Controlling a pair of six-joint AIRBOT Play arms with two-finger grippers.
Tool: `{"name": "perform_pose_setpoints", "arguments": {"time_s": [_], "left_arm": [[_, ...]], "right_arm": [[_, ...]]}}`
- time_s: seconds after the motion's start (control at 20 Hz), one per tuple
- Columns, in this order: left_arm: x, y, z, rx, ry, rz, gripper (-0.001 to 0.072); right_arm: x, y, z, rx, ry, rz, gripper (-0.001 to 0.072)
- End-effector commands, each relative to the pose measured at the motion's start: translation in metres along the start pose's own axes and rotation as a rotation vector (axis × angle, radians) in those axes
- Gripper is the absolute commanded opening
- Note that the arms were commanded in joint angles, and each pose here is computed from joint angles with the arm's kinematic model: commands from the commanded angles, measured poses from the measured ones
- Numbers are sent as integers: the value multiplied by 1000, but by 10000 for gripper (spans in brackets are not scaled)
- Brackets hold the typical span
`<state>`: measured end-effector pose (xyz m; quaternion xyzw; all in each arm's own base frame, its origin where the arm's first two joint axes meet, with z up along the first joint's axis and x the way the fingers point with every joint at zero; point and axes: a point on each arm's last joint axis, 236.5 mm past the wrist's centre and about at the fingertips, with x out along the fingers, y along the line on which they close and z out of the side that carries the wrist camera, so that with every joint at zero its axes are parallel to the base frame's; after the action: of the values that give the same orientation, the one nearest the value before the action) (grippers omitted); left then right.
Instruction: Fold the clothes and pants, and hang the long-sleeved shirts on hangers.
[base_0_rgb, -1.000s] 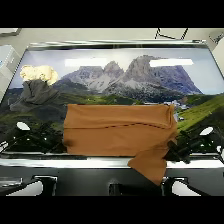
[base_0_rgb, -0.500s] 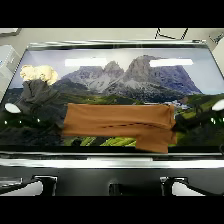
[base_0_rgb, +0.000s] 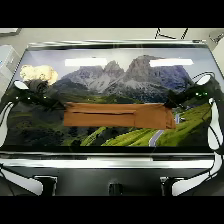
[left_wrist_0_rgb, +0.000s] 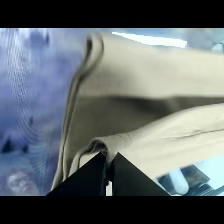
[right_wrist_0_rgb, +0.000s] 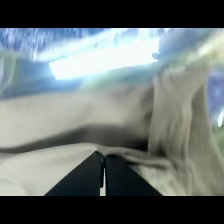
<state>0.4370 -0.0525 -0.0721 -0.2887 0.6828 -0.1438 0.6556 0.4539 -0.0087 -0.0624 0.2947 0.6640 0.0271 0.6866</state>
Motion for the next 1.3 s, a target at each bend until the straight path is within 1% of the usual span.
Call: {"name": "perform_pose_setpoints", "arguments": {"time_s": [0.0, 0.05, 0.1, 0.15, 0.2, 0.25, 0.3, 0.4, 0.5, 0.6, 0.8, 0.95, 1.05, 1.1, 1.15, 1.2, 1.25], "left_arm": [[24, 9, 11, -45, 46, -7, 86], [25, 10, 8, -50, 60, -12, 246], [21, 11, 5, -51, 73, -16, 430], [12, 12, 3, -49, 83, -23, 540], [-2, 13, 1, -51, 91, -31, 597], [-16, 14, 1, -52, 89, -38, 623], [-33, 16, 1, -53, 76, -43, 713], [-65, 17, 2, -55, 24, -46, 711], [-90, 12, 2, -42, -34, -41, 711], [-108, -1, 0, -24, -79, -35, 710], [-126, -35, -9, 44, -125, -23, 710], [-126, -65, -18, 100, -128, -29, 710], [-122, -86, -25, 147, -121, -39, 710], [-118, -95, -29, 169, -113, -39, 710], [-112, -105, -31, 193, -107, -39, 709], [-106, -115, -34, 217, -96, -41, 709], [-98, -126, -37, 244, -89, -42, 709]], "right_arm": [[20, 9, 10, 40, 12, 61, 42], [19, 13, 10, 54, 15, 75, 43], [14, 14, 9, 75, 21, 92, 56], [5, 16, 6, 70, 41, 116, 163], [-11, 11, 1, 22, 66, 138, 426], [-25, 0, -3, -6, 91, 148, 643], [-37, -16, -10, 17, 122, 157, 686], [-53, -55, -21, 97, 166, 159, 712], [-52, -82, -29, 162, 177, 161, 715], [-38, -90, -34, 146, 182, 170, 718], [-3, -73, -42, 115, 210, 301, 719], [16, -68, -46, 80, 240, 302, 719], [27, -57, -41, 36, 221, 282, 713], [32, -50, -41, 23, 218, 274, 701], [37, -42, -43, 2, 229, 268, 669], [41, -35, -47, -15, 245, 262, 656], [45, -29, -51, -29, 259, 252, 518]]}}
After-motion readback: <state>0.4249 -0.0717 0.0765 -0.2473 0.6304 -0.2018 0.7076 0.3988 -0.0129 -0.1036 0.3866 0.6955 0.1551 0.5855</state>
